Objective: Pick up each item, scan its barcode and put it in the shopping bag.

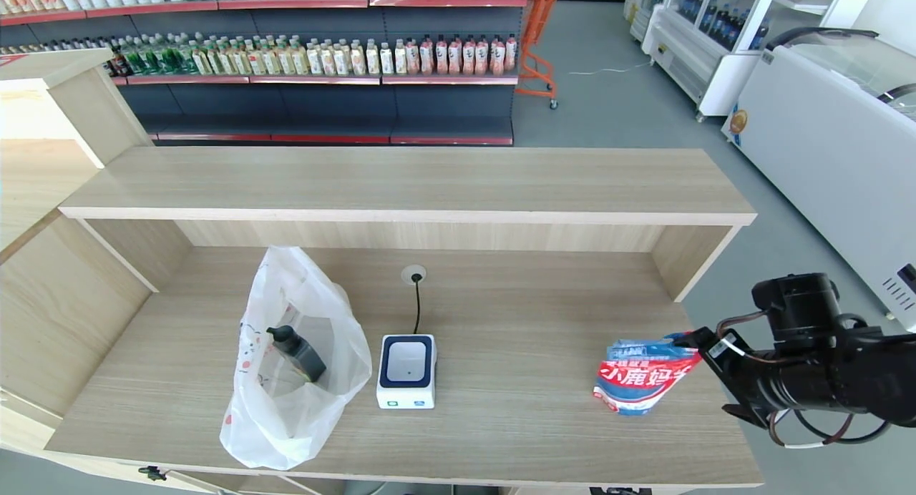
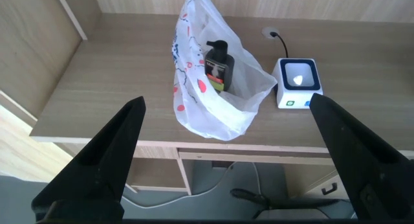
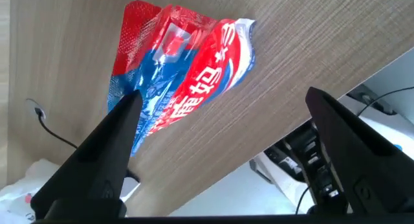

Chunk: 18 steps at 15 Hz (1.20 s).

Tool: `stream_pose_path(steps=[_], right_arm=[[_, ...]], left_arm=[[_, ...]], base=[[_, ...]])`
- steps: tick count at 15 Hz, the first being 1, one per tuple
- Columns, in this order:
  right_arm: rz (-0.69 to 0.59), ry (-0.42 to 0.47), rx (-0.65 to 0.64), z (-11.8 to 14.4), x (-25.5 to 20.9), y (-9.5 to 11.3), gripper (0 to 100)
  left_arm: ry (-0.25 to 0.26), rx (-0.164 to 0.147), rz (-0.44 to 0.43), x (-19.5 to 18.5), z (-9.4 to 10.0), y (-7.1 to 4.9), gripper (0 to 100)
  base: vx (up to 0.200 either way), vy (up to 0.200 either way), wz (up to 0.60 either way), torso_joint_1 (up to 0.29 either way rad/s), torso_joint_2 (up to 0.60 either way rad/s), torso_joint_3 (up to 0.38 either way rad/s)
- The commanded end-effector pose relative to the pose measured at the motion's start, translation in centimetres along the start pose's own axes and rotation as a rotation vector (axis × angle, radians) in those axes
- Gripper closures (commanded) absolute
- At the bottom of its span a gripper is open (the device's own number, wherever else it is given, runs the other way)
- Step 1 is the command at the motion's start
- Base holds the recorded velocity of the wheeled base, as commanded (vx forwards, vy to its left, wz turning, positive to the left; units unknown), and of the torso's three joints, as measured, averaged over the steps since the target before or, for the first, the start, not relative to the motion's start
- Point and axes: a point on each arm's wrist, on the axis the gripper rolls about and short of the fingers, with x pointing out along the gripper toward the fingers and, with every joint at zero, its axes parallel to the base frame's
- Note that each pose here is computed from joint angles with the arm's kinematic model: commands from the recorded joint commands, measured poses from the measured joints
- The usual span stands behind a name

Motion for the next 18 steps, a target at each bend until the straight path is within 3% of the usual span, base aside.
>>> stream_pose_path(steps=[1, 2, 3, 10, 18], right_arm=[[-0.025, 0.024, -0.036, -0.9, 2.3, 0.3, 0], [-0.032, 0.021, -0.047, -1.1, 2.8, 0.5, 0], [-0.046, 0.006, -0.068, -1.0, 4.2, 1.0, 100], [0.048, -0.042, -0.141, -0.2, 3.3, 3.6, 100], [-0.008, -0.003, -0.17, -1.1, 5.2, 2.8, 100]], left_arm=[[-0.001, 0.0, 0.0, 0.0, 0.0, 0.0, 0], [-0.001, 0.0, 0.0, 0.0, 0.0, 0.0, 0], [-0.001, 0.0, 0.0, 0.0, 0.0, 0.0, 0], [-0.001, 0.0, 0.0, 0.0, 0.0, 0.0, 0], [-0.001, 0.0, 0.0, 0.0, 0.0, 0.0, 0]], base=[[0.0, 0.0, 0.0, 0.0, 0.0, 0.0], [0.0, 0.0, 0.0, 0.0, 0.0, 0.0], [0.0, 0.0, 0.0, 0.0, 0.0, 0.0], [0.0, 0.0, 0.0, 0.0, 0.0, 0.0], [0.0, 0.0, 0.0, 0.0, 0.0, 0.0]])
